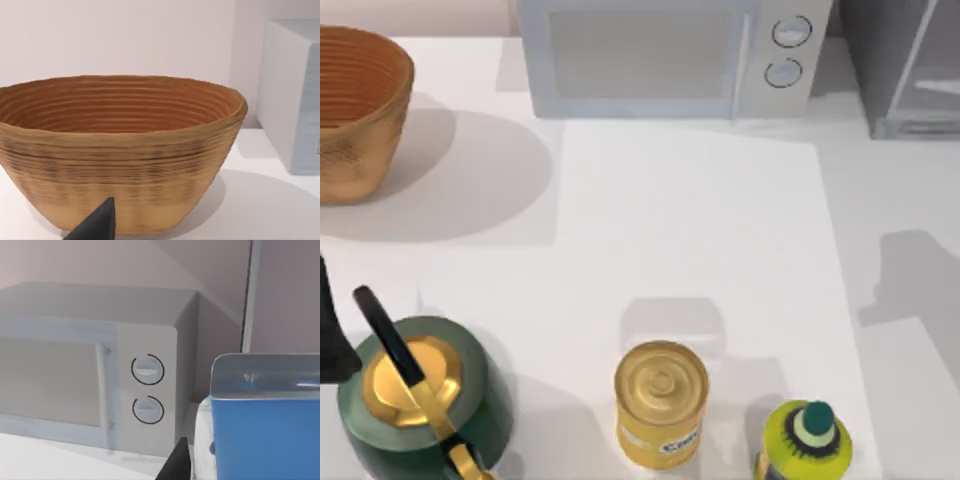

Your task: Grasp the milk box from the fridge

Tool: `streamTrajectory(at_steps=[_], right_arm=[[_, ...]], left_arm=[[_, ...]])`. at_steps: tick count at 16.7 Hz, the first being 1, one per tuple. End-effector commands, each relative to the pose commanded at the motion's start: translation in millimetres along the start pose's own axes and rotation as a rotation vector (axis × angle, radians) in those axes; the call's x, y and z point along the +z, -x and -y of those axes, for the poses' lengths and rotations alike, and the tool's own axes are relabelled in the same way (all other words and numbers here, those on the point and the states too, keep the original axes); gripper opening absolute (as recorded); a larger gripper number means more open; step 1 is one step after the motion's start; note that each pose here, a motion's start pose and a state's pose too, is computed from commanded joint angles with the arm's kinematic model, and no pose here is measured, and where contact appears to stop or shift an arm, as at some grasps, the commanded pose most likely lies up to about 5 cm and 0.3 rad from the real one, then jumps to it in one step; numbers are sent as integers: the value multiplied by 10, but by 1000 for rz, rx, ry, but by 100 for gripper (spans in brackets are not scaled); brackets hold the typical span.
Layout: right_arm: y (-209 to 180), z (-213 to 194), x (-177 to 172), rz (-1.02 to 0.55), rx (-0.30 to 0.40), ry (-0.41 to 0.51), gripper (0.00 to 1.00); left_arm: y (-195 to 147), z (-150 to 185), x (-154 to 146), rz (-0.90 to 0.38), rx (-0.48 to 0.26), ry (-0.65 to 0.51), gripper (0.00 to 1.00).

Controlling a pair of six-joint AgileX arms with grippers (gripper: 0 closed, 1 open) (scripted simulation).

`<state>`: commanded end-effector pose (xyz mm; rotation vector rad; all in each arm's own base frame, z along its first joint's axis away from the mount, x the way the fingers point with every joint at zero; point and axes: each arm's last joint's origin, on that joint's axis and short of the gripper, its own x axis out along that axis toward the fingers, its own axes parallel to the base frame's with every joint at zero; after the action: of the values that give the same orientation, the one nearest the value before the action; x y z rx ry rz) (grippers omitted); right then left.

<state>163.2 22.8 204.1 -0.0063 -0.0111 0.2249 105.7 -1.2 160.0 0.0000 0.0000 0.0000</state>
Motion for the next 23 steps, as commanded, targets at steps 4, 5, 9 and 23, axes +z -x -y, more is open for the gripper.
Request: streamTrajectory(at_steps=[4, 5, 9, 23], right_arm=[[-233, -58, 8, -6, 68, -4, 0], [-293, -78, 9, -4, 88, -6, 0], [-537, -152, -33, -4, 150, -7, 0], [-1288, -561, -617, -10, 385, -6, 0]], left_arm=[[0, 0, 0, 0, 0, 0, 100], [0, 0, 0, 0, 0, 0, 100], [0, 0, 0, 0, 0, 0, 100], [0, 0, 0, 0, 0, 0, 100]])
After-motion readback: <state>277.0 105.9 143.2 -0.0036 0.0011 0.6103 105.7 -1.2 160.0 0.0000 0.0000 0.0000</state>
